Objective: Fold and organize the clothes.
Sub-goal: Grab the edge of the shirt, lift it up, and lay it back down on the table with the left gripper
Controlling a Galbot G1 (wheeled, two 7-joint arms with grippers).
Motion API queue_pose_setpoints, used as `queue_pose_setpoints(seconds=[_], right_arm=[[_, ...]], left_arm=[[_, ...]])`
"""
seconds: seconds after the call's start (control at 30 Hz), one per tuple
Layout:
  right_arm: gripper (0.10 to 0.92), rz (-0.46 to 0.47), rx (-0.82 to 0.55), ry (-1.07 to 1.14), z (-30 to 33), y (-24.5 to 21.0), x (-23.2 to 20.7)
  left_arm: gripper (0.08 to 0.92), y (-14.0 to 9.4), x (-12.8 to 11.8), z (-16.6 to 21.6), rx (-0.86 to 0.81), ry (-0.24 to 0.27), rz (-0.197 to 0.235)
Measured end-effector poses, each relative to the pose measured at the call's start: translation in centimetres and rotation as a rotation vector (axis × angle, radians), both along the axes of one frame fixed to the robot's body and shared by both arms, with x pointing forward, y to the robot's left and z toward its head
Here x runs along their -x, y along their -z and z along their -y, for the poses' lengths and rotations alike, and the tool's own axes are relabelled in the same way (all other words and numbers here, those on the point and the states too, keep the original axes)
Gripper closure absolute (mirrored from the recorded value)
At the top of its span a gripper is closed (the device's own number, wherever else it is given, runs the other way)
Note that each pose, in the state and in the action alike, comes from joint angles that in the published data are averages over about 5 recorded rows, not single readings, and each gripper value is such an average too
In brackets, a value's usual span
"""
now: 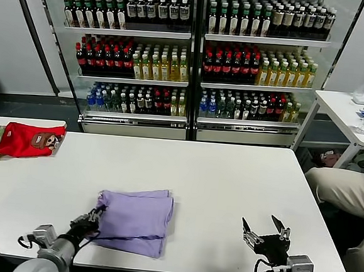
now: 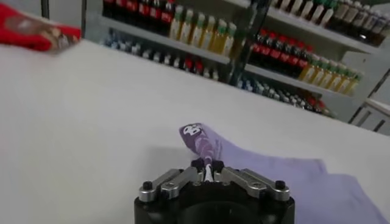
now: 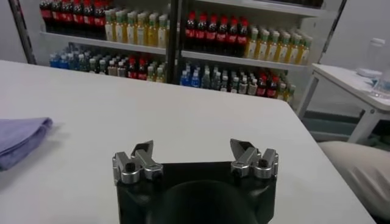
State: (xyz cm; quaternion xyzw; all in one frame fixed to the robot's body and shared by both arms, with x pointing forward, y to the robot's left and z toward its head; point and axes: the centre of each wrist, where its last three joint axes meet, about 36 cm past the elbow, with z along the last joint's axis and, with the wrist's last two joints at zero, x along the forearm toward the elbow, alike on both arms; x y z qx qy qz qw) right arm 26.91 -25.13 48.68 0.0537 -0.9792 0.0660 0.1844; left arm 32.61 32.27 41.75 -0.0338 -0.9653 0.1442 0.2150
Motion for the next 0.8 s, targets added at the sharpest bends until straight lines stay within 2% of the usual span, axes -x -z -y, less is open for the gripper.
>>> queue_pose_setpoints(seconds=[0.23, 0.4, 0.5, 0.63, 0.8], right_arm=[[0.2, 0.003, -0.004, -0.003, -0.1, 0.0, -0.1], [0.2, 0.003, -0.004, -0.006, -0.1, 0.0, -0.1], [0.2, 0.006, -0.004, -0.006, -0.1, -0.2, 0.0], [0.2, 0.009, -0.002, -0.004, 0.0, -0.4, 0.2], [0.2, 0.009, 0.001, 0.006, 0.2, -0.5, 0.3]], left_arm=[[0.877, -4.9, 0.9, -3.3, -0.109, -0.052, 0.076], [0.877, -8.0, 1.4, -6.7, -0.249, -0.107, 0.111], [0.877, -9.6, 1.5, -8.1, -0.326, -0.122, 0.132], [0.877, -11.3, 1.4, -7.9, -0.397, -0.1, 0.164], [0.877, -11.4, 1.4, -3.8, -0.417, -0.002, 0.19]])
